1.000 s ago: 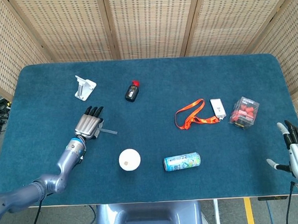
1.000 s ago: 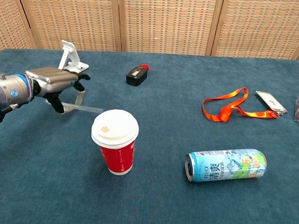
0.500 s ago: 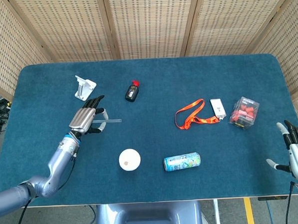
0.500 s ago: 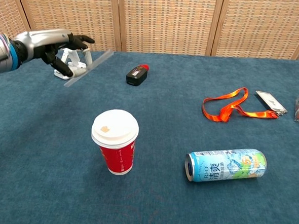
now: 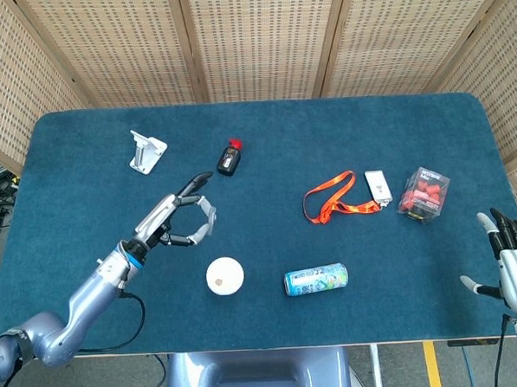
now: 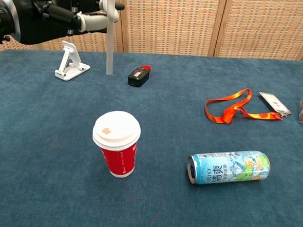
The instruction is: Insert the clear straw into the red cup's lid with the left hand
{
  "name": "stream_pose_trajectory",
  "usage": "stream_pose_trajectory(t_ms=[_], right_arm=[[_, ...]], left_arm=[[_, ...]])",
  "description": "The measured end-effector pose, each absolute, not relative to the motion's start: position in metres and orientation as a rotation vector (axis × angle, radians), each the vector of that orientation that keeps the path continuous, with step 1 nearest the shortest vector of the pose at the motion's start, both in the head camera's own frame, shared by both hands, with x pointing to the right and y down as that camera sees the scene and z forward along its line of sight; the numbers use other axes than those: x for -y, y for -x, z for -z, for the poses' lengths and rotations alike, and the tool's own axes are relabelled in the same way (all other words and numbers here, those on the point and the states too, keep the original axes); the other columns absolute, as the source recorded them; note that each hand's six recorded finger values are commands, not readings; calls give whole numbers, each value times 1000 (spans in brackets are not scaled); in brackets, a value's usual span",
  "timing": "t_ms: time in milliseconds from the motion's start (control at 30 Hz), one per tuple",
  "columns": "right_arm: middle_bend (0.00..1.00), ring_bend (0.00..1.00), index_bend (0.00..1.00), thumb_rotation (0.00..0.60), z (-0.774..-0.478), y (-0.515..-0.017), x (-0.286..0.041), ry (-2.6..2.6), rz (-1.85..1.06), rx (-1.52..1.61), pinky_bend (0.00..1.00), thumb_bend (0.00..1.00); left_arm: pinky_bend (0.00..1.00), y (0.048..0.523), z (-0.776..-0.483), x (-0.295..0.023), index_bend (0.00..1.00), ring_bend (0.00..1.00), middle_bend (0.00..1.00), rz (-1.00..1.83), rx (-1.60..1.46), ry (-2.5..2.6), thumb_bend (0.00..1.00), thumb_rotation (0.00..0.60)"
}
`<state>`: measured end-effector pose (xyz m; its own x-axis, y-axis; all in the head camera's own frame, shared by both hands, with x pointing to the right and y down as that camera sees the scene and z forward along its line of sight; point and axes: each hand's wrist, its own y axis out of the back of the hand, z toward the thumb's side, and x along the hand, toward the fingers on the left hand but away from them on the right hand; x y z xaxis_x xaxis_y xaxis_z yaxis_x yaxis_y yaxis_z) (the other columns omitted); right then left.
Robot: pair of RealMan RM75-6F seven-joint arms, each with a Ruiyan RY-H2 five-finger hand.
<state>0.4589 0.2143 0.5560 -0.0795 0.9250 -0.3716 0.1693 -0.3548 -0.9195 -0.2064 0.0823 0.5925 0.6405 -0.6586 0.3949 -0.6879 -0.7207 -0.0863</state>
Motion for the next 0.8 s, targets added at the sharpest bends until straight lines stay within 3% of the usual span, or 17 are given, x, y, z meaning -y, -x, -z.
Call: stream_pose_trajectory(t_ms=[333, 800], right_arm=[[0, 0, 36, 600, -553, -458, -214, 1550, -1486, 1214, 0, 67], [0, 0, 36, 600, -552, -458, -214, 1552, -1483, 1217, 0, 67]], left_arm=[[0, 194, -579, -120, 575, 0, 0, -498, 874, -2828, 451, 600], [0, 197, -600, -141, 582, 0, 0, -528, 816, -2803, 451, 600]])
